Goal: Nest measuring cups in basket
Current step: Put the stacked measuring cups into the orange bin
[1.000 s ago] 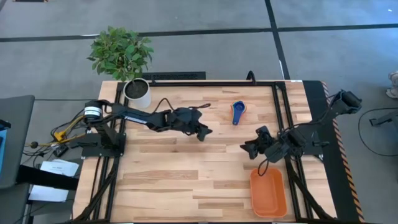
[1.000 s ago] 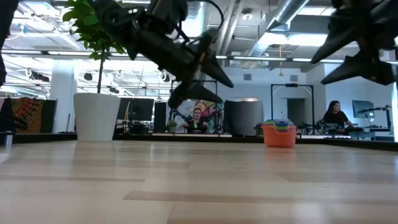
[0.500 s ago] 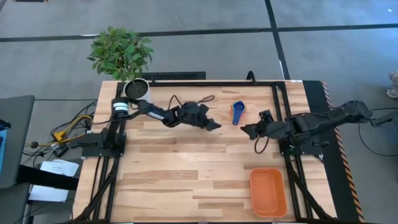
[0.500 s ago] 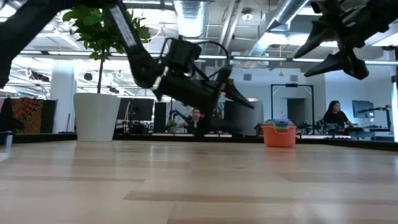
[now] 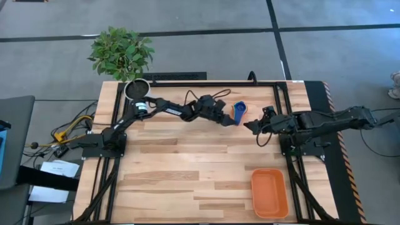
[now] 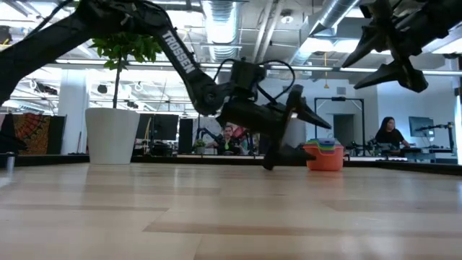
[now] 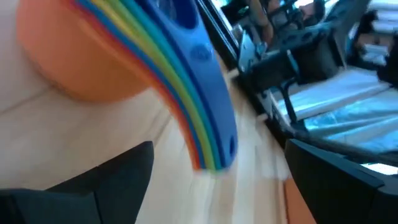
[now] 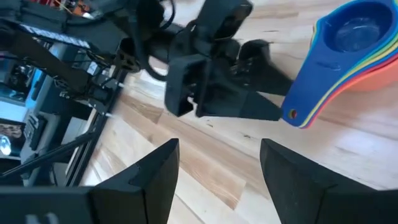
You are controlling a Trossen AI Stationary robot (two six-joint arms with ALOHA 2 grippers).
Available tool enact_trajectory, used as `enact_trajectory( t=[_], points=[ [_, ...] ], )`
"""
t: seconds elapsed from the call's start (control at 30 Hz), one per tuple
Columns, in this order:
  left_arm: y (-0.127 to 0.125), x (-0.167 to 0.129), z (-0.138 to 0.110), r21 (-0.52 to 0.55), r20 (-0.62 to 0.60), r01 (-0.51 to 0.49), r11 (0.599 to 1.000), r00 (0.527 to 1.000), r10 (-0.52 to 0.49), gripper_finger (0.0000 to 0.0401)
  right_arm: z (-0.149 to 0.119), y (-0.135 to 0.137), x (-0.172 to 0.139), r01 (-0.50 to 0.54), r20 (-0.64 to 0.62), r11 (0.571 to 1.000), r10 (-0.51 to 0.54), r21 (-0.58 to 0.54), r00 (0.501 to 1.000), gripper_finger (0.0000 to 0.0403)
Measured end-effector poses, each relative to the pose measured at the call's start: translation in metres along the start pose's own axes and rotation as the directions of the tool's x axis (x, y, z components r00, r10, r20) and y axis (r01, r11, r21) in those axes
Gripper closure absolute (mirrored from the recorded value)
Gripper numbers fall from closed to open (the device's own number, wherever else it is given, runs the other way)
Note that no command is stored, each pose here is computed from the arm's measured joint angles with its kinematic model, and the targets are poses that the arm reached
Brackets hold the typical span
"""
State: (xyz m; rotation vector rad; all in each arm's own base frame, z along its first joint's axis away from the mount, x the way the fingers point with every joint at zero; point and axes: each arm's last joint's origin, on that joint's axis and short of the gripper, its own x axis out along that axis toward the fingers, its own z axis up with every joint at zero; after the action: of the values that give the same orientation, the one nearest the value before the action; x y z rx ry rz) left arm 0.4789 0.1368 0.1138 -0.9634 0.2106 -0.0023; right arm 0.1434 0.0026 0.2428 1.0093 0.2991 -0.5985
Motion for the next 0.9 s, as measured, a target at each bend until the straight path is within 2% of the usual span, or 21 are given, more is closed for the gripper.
enact_trajectory(
  t=[0.2,0.5,0.77,0.9],
  points=[
    [0.000,0.014,0.007,-0.003,-0.034,-0.033,0.999,0.999,0.033,0.0049,0.000,0.000,-0.001,-0.008,-0.004,1.000,0.008,0.022,1.000,0.0158],
    [-0.004,0.020,0.008,-0.021,0.004,-0.083,0.996,0.997,0.083,0.0049,0.000,0.000,-0.001,-0.008,-0.004,1.000,0.008,0.030,1.000,0.0158],
    [-0.011,0.028,0.002,-0.060,0.054,-0.208,0.976,0.976,0.211,0.0049,0.000,0.001,-0.001,-0.017,-0.001,0.999,0.017,0.034,1.000,0.0158],
    [-0.013,0.028,0.000,-0.086,0.073,-0.221,0.971,0.971,0.228,0.0049,0.000,0.002,-0.001,-0.018,0.001,0.999,0.018,0.050,1.000,0.0158]
  ],
)
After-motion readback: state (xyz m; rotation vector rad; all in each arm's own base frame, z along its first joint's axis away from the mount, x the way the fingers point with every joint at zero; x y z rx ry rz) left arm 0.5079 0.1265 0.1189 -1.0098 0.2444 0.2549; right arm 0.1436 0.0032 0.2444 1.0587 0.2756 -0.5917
